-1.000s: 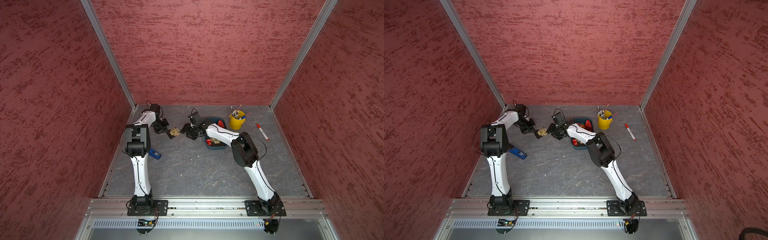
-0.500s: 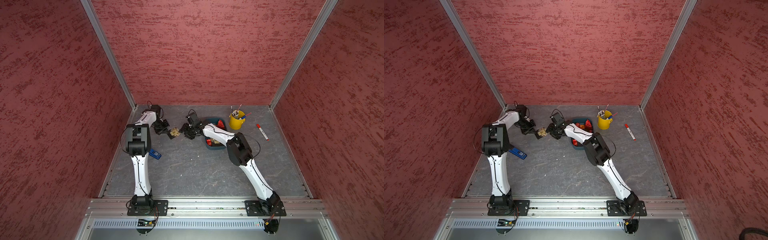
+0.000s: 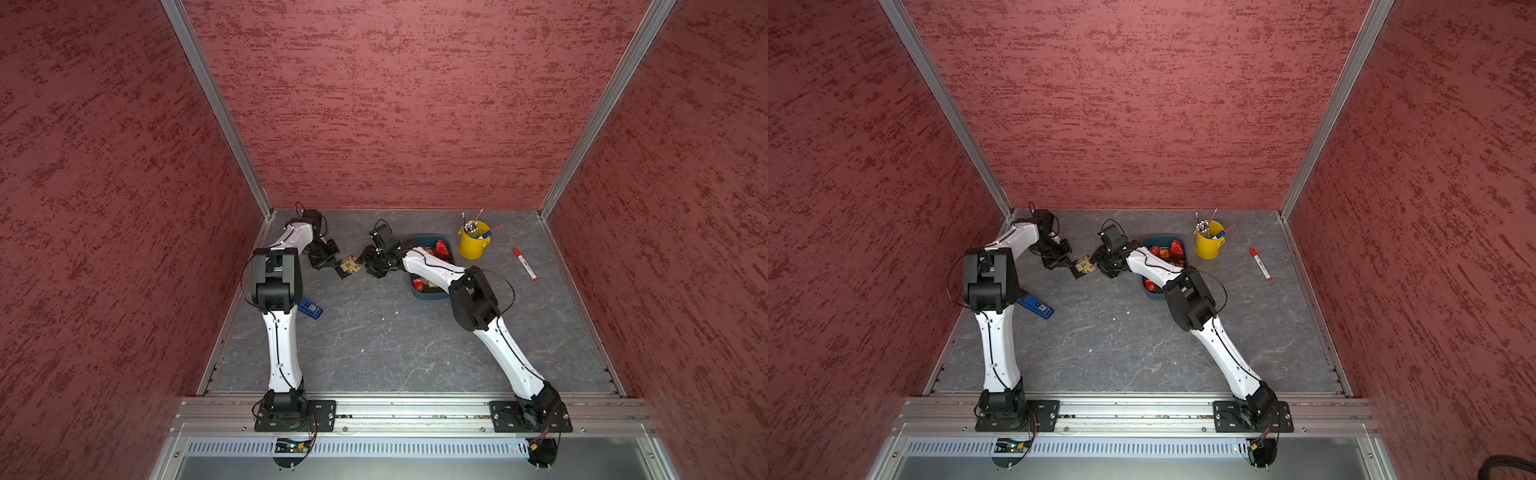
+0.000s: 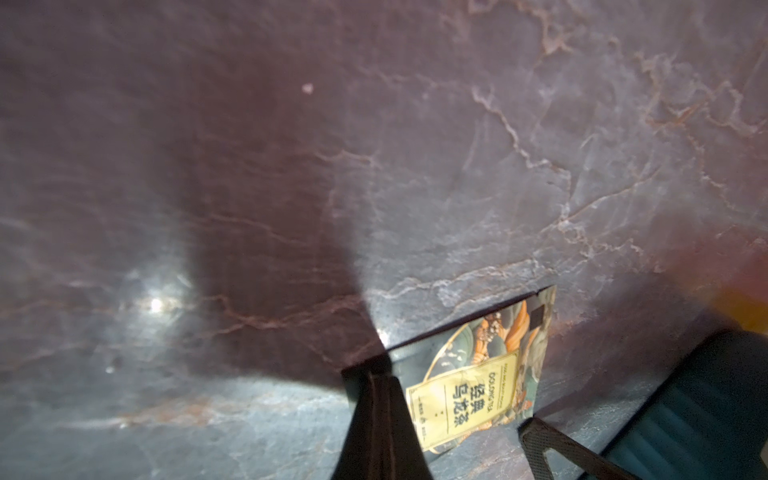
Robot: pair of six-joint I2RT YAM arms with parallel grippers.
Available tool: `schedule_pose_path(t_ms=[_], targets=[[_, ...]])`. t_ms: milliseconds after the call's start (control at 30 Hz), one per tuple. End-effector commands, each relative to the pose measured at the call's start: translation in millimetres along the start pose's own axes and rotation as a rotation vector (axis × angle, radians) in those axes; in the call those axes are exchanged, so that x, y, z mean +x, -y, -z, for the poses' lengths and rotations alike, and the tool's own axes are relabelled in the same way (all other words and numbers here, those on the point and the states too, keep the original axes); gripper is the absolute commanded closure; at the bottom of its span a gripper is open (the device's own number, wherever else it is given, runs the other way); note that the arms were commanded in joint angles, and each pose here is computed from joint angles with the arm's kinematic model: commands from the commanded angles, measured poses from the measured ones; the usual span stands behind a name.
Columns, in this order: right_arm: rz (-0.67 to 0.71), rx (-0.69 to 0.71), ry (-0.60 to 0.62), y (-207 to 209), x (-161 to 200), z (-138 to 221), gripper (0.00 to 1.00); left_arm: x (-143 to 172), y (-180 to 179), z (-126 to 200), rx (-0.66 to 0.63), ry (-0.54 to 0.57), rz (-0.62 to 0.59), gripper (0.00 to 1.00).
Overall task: Put the tea bags into the storage box
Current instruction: Pick up the tea bag from the center of the board.
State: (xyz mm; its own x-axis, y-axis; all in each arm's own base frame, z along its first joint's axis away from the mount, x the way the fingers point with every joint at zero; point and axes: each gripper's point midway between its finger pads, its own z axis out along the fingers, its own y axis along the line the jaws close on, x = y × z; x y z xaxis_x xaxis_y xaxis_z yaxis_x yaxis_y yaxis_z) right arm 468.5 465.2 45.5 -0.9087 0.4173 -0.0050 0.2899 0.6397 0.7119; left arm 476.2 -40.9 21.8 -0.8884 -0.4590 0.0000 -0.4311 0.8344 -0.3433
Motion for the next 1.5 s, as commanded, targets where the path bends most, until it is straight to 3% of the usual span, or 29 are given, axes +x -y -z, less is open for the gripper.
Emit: schedule_pose_path(t_ms=[0,633,1133,1467], targets=[[-0.053,0.054,-0.037,29.3,8.8,-24.6,0.42,10.1,-6.8,-12.6,-0.018,-0.044,-0.004,1.0],[-0.025,-0.13,-0.075,0.8,6.1,-41.8,0.45,19.5,-6.9,-17.9,-0.01,-0.059,-0.011,1.0],[-0.009,-0.151,-0.076,-4.6,3.5,-38.2,0.84,17.2,8.3,-0.9,0.044,-0.03,-0.034,1.0],[0.008,-0.174,-0.063,-15.7,0.7,-22.3,1.0,9.1,32.1,36.2,0.105,0.034,-0.064,1.0]])
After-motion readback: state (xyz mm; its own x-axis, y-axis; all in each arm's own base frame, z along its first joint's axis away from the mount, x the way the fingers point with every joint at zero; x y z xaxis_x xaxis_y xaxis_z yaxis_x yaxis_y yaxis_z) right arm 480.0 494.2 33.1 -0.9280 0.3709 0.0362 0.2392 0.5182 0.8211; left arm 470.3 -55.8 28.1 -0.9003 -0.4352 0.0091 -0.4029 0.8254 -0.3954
